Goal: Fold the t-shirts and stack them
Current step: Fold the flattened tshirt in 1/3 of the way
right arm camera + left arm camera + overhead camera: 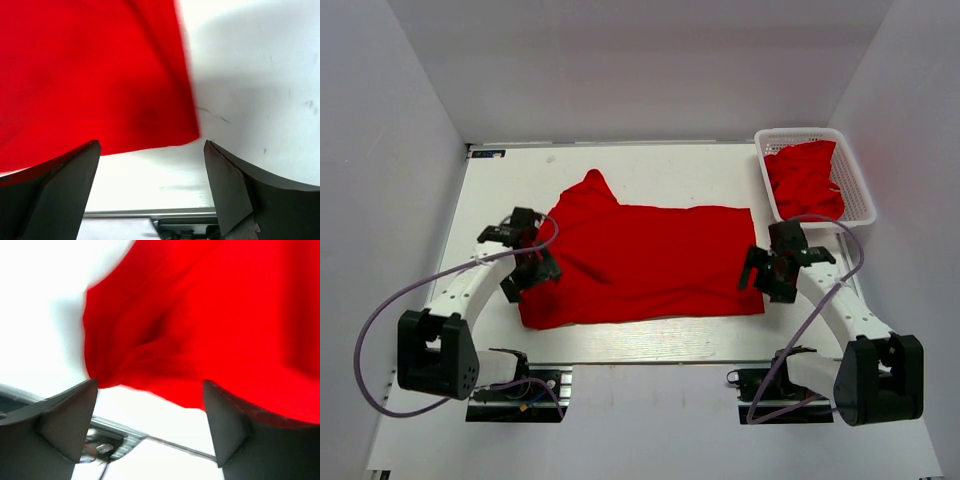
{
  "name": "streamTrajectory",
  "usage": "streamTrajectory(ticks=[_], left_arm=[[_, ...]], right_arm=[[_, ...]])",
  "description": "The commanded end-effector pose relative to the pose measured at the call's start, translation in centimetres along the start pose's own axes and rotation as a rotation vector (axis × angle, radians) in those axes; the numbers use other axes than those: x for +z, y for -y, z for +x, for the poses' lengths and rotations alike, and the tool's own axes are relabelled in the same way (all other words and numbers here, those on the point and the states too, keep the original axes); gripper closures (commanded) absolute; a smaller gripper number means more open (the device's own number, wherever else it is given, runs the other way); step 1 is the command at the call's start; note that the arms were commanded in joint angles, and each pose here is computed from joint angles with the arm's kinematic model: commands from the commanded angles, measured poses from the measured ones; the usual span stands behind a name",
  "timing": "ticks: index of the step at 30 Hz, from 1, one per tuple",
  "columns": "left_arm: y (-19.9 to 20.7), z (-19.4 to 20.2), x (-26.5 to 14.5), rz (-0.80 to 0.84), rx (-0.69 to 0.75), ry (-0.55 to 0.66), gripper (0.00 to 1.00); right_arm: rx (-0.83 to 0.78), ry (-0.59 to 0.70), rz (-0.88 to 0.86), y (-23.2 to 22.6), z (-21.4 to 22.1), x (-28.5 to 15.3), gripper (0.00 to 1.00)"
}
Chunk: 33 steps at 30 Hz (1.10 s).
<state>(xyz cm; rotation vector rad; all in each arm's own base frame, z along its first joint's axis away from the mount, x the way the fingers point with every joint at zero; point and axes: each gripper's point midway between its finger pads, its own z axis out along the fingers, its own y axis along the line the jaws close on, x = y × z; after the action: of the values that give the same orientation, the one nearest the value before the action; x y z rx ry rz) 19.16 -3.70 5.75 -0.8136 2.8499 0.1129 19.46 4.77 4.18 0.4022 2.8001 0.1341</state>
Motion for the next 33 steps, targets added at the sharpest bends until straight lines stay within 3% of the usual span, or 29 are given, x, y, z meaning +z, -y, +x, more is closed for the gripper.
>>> streamTrajectory(ticks=[1,6,12,19,24,27,30,33], left_arm=[[2.2,-4.3,-4.9,0.130,0.067,0.185,0.00],[5.6,-9.9,-9.1,0.243,0.195,0.385,0.00],[13.7,-12.5,-10.5,0.429,0.491,0.415,0.00],[17.6,-11.7,-5.3,0.226,0.726,0.313,0.00],[20.7,-8.9,-4.9,0.279,0.882,0.318,0.00],[20.0,-6.9,-3.0,0.158,0.953,0.236,0.00],[18.5,-7.0,-1.9,0.026,0.948,0.243,0.02],[18.1,-6.0,-1.7,0.032,0.974,0.248,0.02]], right_arm=[[-0.130,0.096,-0.168,-3.6,-3.7,-4.3,0.10],[-0.230,0.214,-0.244,-5.5,-7.0,-6.2,0.10],[-0.267,0.286,-0.293,-7.1,-9.5,-6.1,0.10],[-0.268,0.278,-0.196,-5.7,-10.2,-5.1,0.10],[-0.277,0.252,-0.177,-5.3,-9.9,-4.2,0.10],[-0.278,0.234,-0.162,-5.1,-9.7,-3.8,0.10],[-0.278,0.233,-0.151,-4.9,-9.7,-3.6,0.10],[-0.274,0.229,-0.144,-4.6,-9.5,-3.4,0.10]])
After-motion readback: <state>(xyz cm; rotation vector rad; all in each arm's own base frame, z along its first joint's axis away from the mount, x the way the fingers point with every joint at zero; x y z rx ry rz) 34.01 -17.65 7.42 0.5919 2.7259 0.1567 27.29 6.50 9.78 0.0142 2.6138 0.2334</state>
